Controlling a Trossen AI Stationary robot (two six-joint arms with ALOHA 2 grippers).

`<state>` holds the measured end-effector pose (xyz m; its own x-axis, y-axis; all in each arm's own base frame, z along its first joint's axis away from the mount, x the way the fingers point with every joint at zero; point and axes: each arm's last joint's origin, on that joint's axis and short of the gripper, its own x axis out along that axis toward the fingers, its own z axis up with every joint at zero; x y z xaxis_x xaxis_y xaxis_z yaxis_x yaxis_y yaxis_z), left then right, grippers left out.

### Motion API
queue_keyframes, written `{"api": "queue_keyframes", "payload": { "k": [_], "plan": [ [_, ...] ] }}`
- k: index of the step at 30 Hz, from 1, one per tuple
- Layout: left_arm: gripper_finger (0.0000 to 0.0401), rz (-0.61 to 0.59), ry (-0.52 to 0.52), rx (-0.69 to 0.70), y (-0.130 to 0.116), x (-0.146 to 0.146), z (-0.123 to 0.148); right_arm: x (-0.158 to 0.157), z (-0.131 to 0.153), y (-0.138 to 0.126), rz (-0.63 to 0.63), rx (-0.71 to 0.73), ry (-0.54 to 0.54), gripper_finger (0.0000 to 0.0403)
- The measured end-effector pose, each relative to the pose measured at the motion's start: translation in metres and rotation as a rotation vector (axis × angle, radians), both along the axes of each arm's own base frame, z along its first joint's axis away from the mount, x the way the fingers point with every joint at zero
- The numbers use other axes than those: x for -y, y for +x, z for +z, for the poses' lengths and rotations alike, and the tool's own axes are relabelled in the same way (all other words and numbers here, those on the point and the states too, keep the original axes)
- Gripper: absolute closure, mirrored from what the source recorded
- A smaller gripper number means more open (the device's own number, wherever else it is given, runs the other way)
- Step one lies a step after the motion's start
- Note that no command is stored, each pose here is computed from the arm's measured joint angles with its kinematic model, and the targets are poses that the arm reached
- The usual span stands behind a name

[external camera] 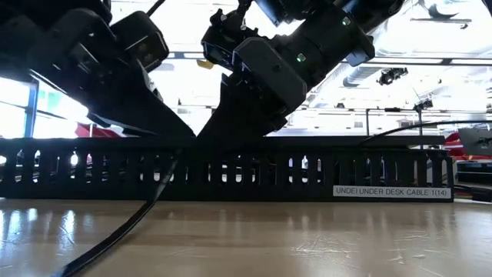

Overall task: Ziptie cables
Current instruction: Close the black cable duct

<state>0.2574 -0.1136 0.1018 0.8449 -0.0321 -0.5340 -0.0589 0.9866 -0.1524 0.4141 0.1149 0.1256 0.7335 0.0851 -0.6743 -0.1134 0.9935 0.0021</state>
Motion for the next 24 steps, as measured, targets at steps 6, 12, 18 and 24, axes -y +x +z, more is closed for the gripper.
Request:
{"api": "queue_keyframes", "payload": {
  "k": [6, 12, 18, 24],
  "plan": [
    [0.0375, 0.005, 0.017, -0.002, -0.001, 0.003, -0.005, -0.003, 0.0, -0.001, 0.02, 0.001, -0.011, 0.0166],
    [0.0387, 0.001, 0.019, -0.004, -0.002, 0.004, -0.005, -0.005, 0.001, -0.001, 0.085, -0.001, 0.006, 0.0135],
    [0.0387, -0.002, 0.017, -0.004, -0.002, 0.004, -0.005, -0.004, 0.023, -0.007, 0.096, 0.001, 0.021, 0.0121],
    [0.0387, -0.002, 0.019, -0.004, -0.002, 0.004, -0.005, -0.003, 0.054, -0.018, 0.062, 0.012, 0.018, 0.0122]
  ]
}}
